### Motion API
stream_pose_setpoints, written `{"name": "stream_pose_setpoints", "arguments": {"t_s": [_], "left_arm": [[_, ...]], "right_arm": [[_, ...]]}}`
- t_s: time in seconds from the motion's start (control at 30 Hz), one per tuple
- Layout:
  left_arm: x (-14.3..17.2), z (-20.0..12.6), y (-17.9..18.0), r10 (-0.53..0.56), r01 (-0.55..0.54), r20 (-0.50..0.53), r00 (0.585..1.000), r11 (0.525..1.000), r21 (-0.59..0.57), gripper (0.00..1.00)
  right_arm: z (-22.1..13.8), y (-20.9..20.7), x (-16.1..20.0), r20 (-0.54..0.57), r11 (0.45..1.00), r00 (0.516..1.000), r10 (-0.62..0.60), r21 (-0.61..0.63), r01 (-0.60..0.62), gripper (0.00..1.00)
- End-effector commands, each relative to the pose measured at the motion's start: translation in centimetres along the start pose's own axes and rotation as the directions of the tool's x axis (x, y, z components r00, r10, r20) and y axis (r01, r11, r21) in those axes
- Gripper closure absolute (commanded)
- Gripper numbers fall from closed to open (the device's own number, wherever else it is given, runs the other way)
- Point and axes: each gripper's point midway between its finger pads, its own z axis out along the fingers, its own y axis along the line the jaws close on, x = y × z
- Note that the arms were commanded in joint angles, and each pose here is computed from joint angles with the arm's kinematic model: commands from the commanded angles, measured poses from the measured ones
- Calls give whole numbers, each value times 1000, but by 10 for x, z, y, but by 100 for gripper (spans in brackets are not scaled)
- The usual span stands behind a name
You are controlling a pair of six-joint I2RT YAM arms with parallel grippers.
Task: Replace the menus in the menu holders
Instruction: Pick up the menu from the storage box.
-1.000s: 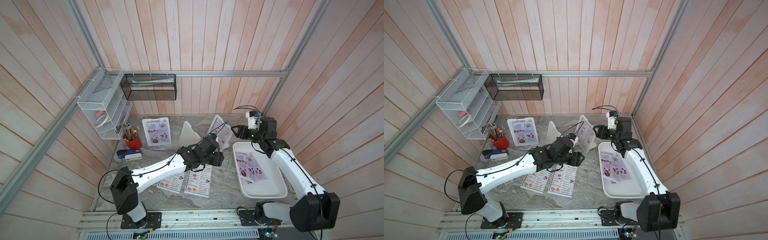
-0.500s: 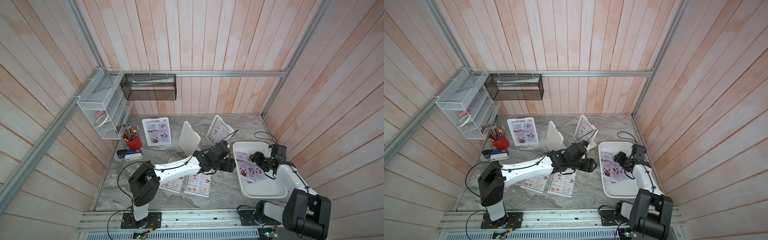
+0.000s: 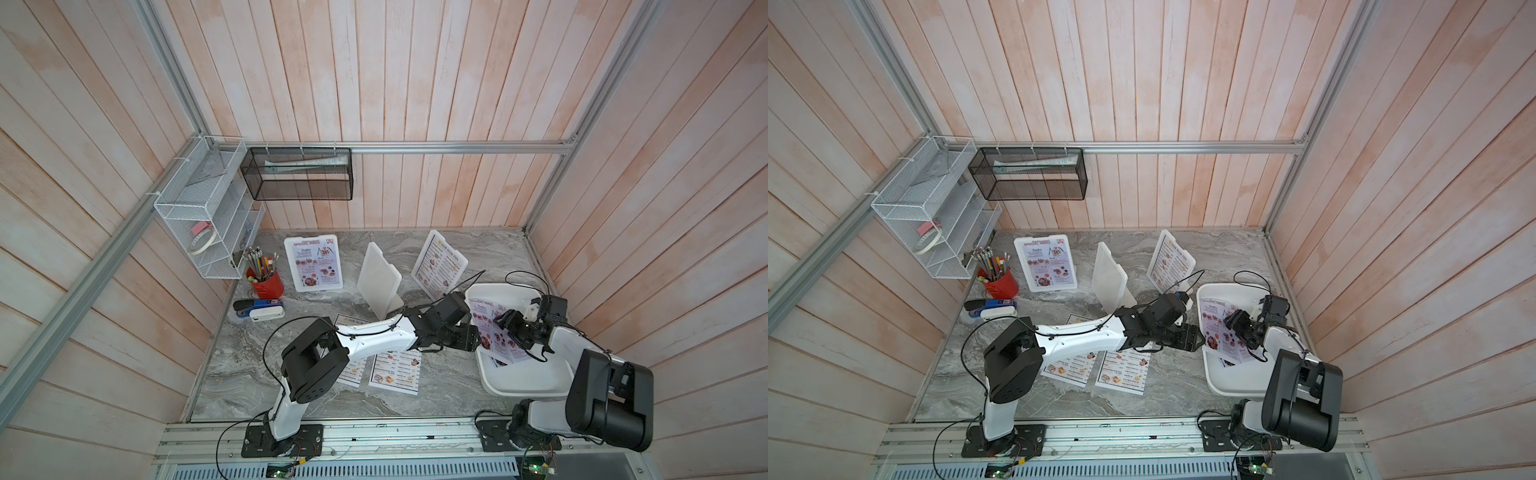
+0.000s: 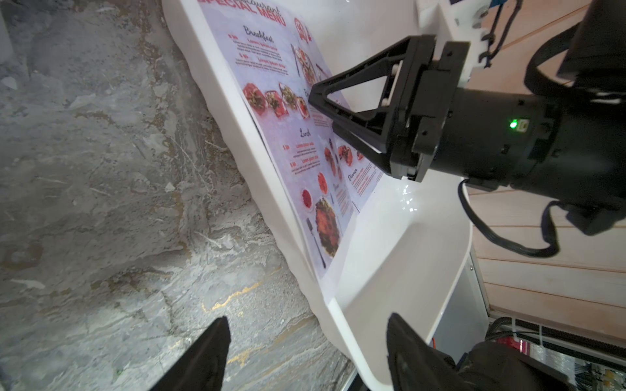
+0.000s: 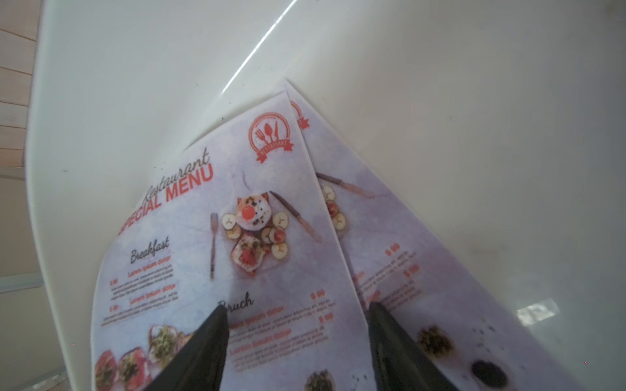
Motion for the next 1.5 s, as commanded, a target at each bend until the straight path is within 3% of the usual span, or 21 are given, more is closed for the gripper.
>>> {"name": "stream_pose_setpoints", "arguments": {"t_s": [0.0, 0.23, 0.87, 1.2, 1.47], "left_arm": [[-9, 10, -8, -4, 4, 14, 1000, 999, 37, 26], [-22, 14, -1, -16, 14, 42, 999, 999, 46, 32], [-25, 28, 3, -33, 30, 40, 999, 997, 71, 75], [-32, 30, 10, -61, 57, 60, 996, 996, 66, 75], [-41, 31, 11, -71, 65, 81, 994, 995, 81, 92]], "right_arm": [[6, 2, 15, -59, 998, 998, 27, -52, -31, 34], [11, 6, 24, -93, 996, 995, 25, -86, -33, 37], [15, 12, 23, -99, 996, 995, 2, -83, -10, 39], [14, 15, 21, -96, 996, 995, -5, -88, -3, 39], [13, 16, 19, -94, 996, 996, -12, -89, 4, 39]]}}
